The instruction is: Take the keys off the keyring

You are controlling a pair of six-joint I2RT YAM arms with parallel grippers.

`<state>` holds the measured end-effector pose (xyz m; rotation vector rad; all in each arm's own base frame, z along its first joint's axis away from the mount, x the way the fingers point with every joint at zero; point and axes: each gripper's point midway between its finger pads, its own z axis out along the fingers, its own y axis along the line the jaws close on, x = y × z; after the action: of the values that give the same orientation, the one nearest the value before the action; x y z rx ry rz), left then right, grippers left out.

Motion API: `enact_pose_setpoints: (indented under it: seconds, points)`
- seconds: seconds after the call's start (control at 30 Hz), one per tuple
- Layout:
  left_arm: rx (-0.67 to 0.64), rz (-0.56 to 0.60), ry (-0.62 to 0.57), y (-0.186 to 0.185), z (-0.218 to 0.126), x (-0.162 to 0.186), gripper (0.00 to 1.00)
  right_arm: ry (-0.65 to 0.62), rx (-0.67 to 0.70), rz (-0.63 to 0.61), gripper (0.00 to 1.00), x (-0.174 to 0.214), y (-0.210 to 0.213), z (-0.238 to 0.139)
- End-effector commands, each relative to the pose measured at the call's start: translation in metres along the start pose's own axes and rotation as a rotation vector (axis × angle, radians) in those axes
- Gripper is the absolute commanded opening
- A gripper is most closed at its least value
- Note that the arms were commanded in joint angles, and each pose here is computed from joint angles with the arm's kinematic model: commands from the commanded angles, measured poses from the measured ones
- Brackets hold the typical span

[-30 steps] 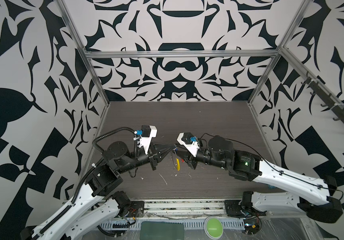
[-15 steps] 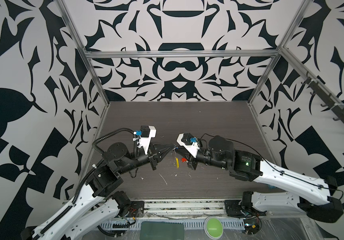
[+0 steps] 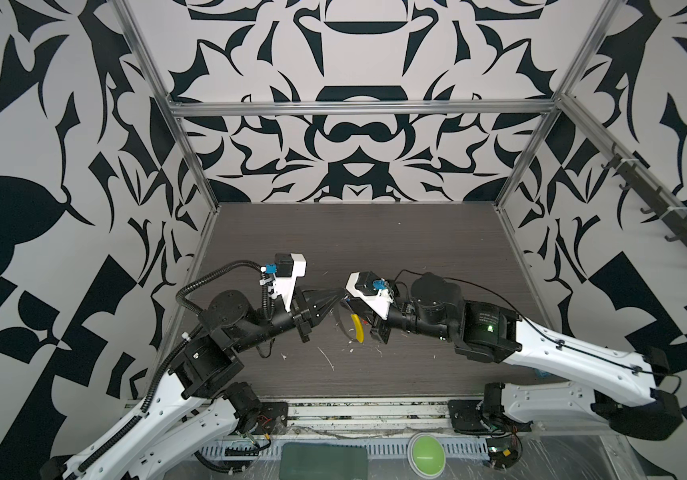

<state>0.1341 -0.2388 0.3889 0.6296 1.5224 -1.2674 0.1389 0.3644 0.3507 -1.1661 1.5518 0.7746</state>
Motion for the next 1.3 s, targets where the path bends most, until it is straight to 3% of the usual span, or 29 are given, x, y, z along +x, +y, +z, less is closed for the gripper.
enact_pose_setpoints:
  seconds: [0.0,0.33,0.53,0.7,0.93,1.27]
  points:
    - [0.005,0.03,-0.077,-0.004,-0.004,-0.018,0.0,-0.022,-0.111,-0.002,0.0,-0.01,0.024,0.0]
    - [0.039,0.073,-0.021,-0.012,-0.006,-0.01,0.0,-0.003,-0.126,0.028,0.0,-0.004,0.026,-0.002]
    - [0.059,0.067,0.015,-0.015,-0.005,-0.005,0.0,-0.038,-0.104,0.019,0.31,-0.011,0.022,-0.019]
    - [0.063,0.076,0.018,-0.016,-0.007,-0.002,0.0,-0.071,-0.144,0.047,0.4,-0.009,0.016,-0.035]
    - [0.104,0.078,0.032,-0.022,-0.007,0.001,0.0,-0.254,-0.295,0.158,0.42,-0.041,-0.002,-0.069]
    - [0.135,0.068,0.035,-0.026,-0.005,0.002,0.0,-0.296,-0.479,0.234,0.36,-0.057,0.007,-0.054]
